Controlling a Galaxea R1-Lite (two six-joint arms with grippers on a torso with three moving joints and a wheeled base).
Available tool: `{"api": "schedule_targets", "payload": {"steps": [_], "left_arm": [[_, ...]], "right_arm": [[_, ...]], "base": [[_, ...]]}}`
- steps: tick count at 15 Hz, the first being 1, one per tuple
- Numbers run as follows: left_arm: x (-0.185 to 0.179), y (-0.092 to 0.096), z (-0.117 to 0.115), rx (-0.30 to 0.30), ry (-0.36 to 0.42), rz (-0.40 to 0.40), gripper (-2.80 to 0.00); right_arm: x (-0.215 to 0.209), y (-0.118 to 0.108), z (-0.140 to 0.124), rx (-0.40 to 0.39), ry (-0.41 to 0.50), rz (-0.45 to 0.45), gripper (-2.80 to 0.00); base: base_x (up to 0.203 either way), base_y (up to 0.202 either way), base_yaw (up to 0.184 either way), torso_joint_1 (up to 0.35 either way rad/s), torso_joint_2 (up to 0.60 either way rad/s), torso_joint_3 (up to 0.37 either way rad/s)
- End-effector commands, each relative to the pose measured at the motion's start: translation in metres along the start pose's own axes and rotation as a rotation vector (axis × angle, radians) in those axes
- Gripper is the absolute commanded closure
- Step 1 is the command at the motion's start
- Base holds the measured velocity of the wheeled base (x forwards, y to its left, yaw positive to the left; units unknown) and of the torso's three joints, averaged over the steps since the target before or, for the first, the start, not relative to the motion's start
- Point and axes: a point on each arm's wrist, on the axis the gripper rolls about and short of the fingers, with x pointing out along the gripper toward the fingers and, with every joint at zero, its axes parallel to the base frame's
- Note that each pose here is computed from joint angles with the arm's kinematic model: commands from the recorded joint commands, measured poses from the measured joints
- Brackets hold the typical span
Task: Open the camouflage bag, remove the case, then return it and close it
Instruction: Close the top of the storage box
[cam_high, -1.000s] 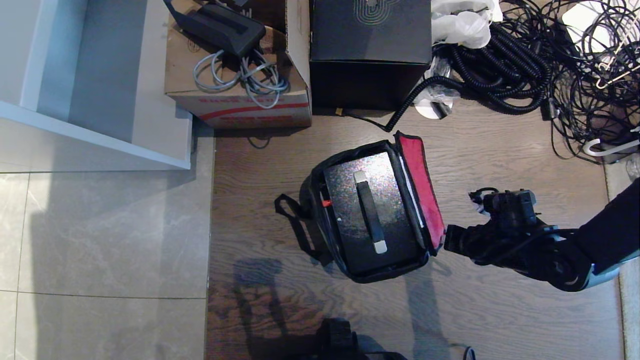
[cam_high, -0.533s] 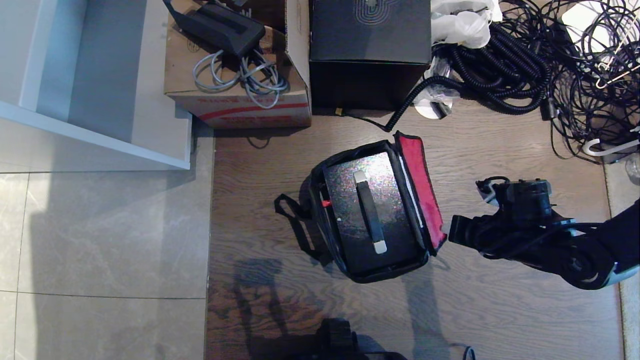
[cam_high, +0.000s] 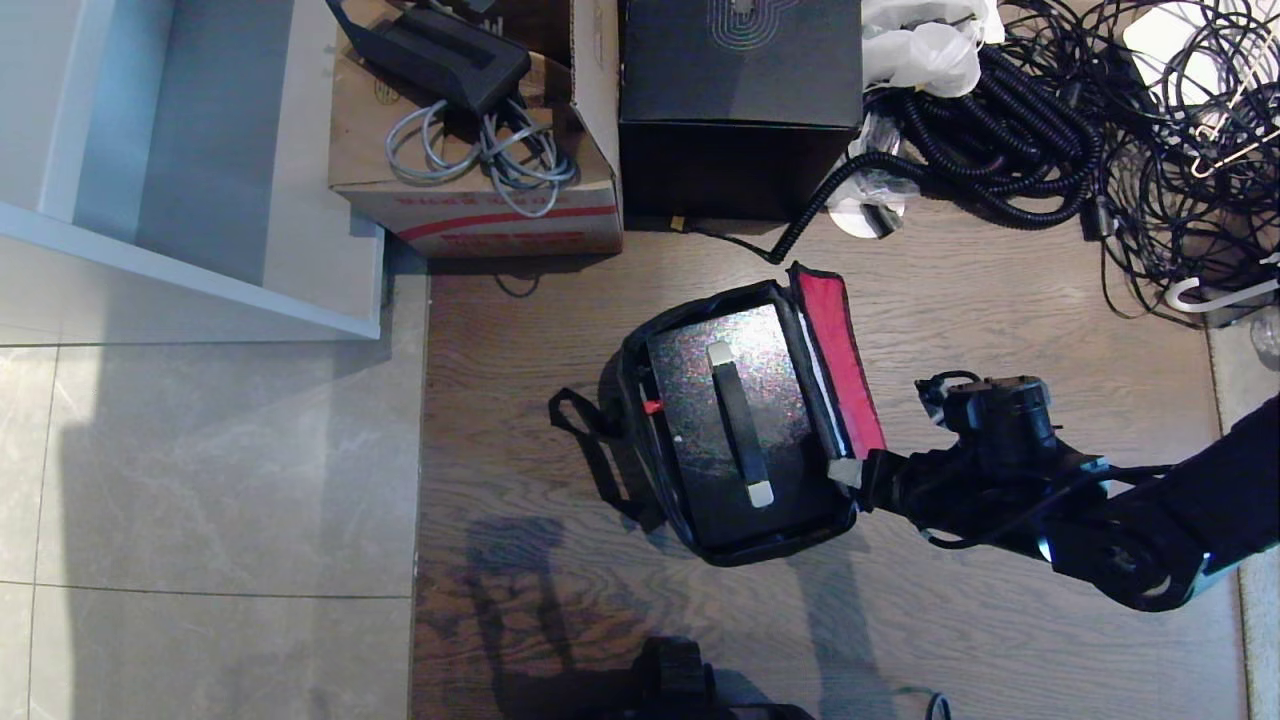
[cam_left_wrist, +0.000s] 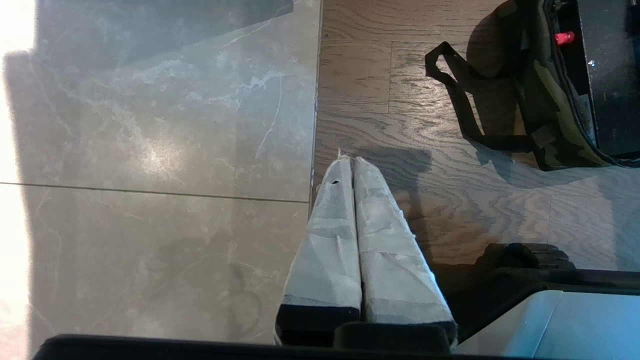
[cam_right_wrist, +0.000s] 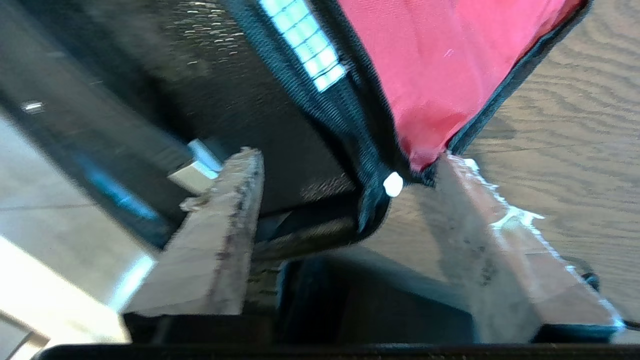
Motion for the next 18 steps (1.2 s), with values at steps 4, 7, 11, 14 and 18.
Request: {"api": "schedule_targets", "payload": {"steps": [4,7,11,14,18], "left_arm": [[0.000,0.000,0.000,0.000,0.000,0.000,0.00],[0.000,0.000,0.000,0.000,0.000,-0.001,0.00],[0.000,0.000,0.000,0.000,0.000,0.000,0.00],[0.000,0.000,0.000,0.000,0.000,0.000,0.00],[0.000,0.000,0.000,0.000,0.000,0.000,0.00]], "right_arm": [[0.028,-0.006,-0.010,-0.008,0.017,-0.090,-2.80],[0.034,-0.008,-0.006,-0.007,-0.006,-0.117,-2.80],[0.039,-0.014,-0.002,0.003,-0.013,-0.131,0.00],[0.037,-0.017,0.002,-0.037,-0.028,-0.149,0.00],[0.037,-0.021,0.002,-0.045,-0.025,-0.160,0.00]], "base": [[0.000,0.000,0.000,0.000,0.00,0.000],[0.000,0.000,0.000,0.000,0.00,0.000],[0.000,0.000,0.000,0.000,0.00,0.000],[0.000,0.000,0.000,0.000,0.00,0.000],[0.000,0.000,0.000,0.000,0.00,0.000]]}}
